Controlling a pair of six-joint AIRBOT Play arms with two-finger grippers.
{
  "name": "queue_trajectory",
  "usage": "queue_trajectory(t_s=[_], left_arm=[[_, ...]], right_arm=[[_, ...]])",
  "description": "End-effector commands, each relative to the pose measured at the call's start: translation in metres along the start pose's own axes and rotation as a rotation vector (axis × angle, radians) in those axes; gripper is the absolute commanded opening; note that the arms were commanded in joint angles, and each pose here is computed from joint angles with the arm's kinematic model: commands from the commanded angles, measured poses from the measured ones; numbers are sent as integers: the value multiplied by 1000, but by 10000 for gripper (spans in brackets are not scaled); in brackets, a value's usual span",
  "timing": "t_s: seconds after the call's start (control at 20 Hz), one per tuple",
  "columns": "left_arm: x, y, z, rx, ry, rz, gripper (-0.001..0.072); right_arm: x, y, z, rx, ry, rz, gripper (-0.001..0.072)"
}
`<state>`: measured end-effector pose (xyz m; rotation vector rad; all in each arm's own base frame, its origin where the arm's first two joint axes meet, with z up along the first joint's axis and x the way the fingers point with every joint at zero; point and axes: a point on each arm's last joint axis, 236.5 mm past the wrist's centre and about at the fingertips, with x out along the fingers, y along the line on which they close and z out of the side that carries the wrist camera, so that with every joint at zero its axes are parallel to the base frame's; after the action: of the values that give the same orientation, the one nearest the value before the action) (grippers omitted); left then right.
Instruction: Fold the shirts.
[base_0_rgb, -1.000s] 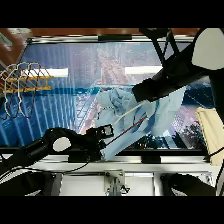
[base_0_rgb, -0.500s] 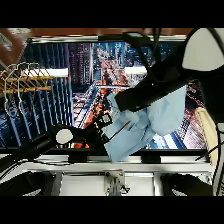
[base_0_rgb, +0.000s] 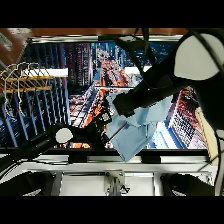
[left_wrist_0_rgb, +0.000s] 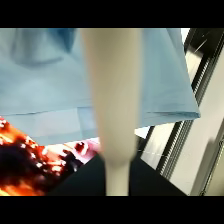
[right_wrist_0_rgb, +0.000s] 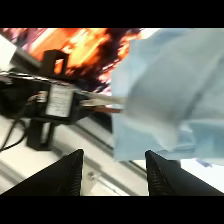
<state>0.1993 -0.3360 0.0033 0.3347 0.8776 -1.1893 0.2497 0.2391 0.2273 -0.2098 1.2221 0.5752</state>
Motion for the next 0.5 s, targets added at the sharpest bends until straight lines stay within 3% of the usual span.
queue_trajectory(t_s=[0.0, 0.05, 0.15, 0.3, 0.45], left_arm=[[-4, -1, 3, -10, -11, 0, 42], [-5, -3, 2, -9, -6, -4, 42], [-6, -7, -2, -8, 12, -20, 42], [-9, -9, -2, -3, 13, -24, 42], [-13, -6, -1, -12, 12, -22, 42]], right_arm=[[-42, -73, 4, 107, -141, -290, 584], [-66, -104, 0, 180, -197, -393, 632], [-103, -155, -18, 337, -265, -487, 631], [-99, -193, -47, 536, -225, -354, 630], [-41, -215, -89, 684, -72, -185, 630]])
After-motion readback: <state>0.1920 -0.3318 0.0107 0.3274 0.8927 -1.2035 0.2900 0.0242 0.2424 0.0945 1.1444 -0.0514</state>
